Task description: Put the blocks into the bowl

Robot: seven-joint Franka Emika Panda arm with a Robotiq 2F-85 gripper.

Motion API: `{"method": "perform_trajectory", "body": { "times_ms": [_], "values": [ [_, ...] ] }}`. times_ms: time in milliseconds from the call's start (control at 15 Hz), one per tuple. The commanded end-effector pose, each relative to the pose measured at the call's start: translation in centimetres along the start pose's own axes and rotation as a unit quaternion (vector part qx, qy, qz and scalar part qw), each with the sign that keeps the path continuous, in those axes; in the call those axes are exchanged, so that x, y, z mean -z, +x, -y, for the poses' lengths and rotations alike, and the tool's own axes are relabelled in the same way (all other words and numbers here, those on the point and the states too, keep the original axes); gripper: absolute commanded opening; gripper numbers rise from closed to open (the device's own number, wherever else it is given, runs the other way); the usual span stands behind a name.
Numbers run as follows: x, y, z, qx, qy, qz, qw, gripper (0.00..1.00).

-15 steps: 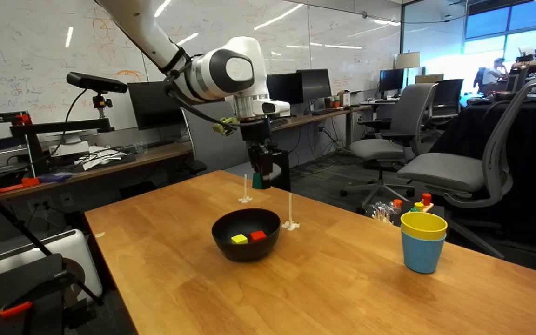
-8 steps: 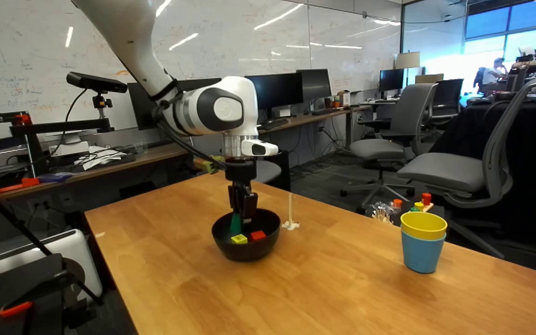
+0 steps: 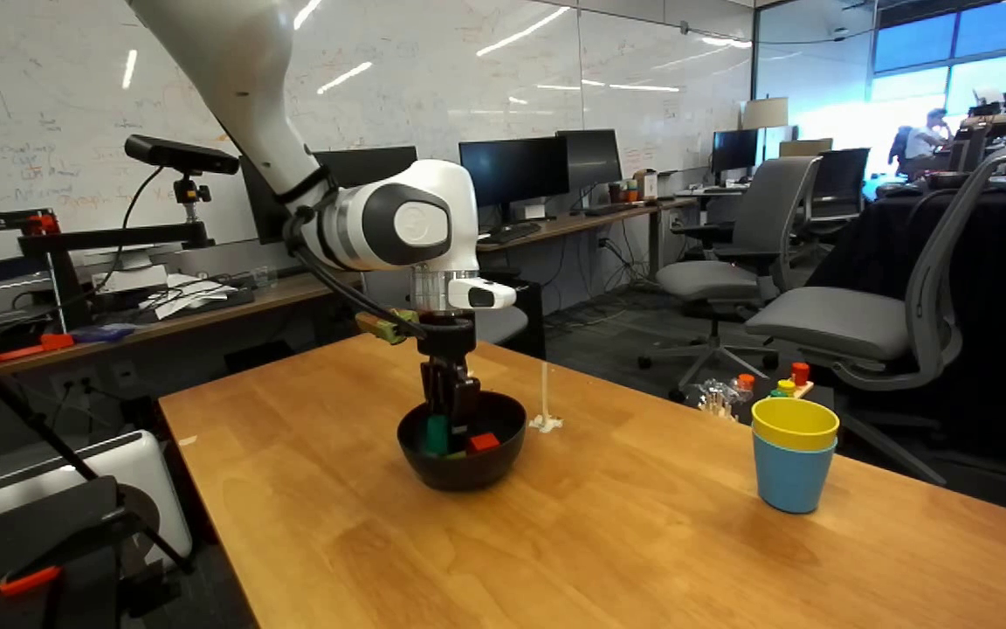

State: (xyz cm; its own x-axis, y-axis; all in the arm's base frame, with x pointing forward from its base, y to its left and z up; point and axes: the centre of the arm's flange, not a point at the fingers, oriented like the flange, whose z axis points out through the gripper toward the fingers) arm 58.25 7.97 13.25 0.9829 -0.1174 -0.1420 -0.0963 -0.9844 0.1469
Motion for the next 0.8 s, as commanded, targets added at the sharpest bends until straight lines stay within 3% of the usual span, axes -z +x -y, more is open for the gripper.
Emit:
{"method": "perform_trajectory", "body": {
  "times_ms": [0, 200, 733],
  "values": [
    [-1.0, -0.2, 0.9, 0.01, 0.008, -0.009, 0.9999, 0.76],
    [-1.0, 0.1, 1.5, 0.008, 0.016, -0.013, 0.9998, 0.98],
    [2.8, 1.3, 3.5, -0.006, 0.065, -0.034, 0.9973, 1.0]
  ]
}}
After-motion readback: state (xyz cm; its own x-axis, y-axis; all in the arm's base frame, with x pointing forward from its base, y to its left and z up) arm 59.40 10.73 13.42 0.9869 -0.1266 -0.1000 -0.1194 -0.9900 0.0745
